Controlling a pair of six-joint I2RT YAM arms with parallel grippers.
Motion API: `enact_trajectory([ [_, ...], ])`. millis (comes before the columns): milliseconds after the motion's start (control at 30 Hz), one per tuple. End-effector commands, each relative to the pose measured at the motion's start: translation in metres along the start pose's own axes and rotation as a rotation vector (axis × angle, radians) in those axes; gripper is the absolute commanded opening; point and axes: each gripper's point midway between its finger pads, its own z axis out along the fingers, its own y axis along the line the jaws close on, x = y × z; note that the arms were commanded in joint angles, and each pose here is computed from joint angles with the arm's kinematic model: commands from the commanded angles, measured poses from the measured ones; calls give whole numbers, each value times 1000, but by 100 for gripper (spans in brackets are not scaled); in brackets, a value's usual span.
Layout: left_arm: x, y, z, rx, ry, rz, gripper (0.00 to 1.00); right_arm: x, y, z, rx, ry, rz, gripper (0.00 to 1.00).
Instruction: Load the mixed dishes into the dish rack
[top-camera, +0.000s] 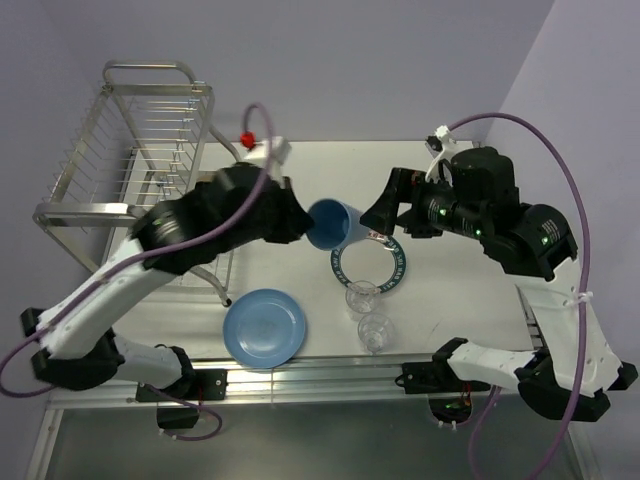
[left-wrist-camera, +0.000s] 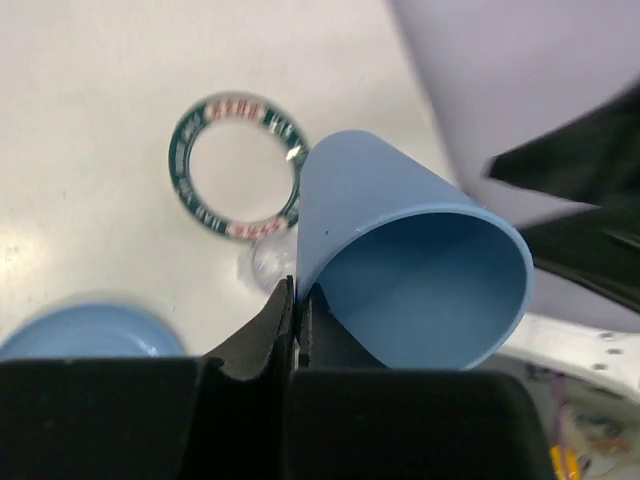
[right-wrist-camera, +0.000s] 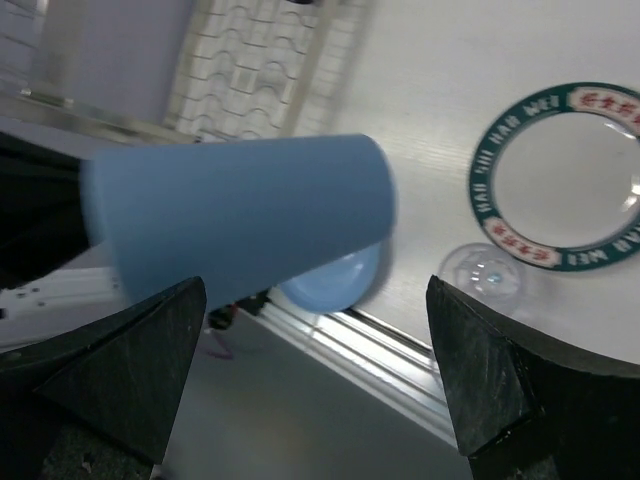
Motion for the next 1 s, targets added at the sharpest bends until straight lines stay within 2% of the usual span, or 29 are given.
enact_trajectory([
  [0,-64,-2,-72,106,-309,-46,0,-14,46,-17,-259,19,88,98],
  [33,-61,9,-66,79,-346,-48,0,-34,47,-18,-307,-40,124,98],
  [67,-81,0,-80,152,-453,-81,0,-22,59,-22,-427,39,204,98],
  [100,-90,4,-106,201,-529,-106,0,-25,63,-24,-483,47,258,98],
  [133,-86,13,-99,181,-551,-111,0,-50,66,-28,-570,-43,259,98],
  [167,-95,12,-110,209,-606,-135,0,-53,79,-44,-664,-31,365,98],
  [200,-97,16,-123,225,-639,-144,0,-42,74,-33,-713,37,438,98],
  [233,-95,20,-122,214,-648,-139,0,-55,83,-42,-796,-28,405,98],
  [300,-103,23,-141,249,-718,-157,0,-61,87,-41,-837,2,500,98],
  [333,-100,26,-138,247,-727,-144,0,-65,93,-45,-879,-16,486,98],
  [400,-110,27,-158,287,-811,-159,0,-73,94,-42,-933,9,603,98],
  [433,-109,30,-156,286,-819,-161,0,-79,100,-51,-994,-22,580,98],
  [467,-110,30,-160,293,-833,-159,0,-82,102,-48,-1010,6,642,98],
  [533,-115,27,-164,297,-857,-142,0,-92,105,-48,-1028,-31,666,98],
  [700,-119,16,-160,322,-861,-83,0,-97,130,-36,-1025,14,672,96],
  [967,-123,8,-165,351,-885,-39,0,-106,141,-13,-998,8,741,96],
])
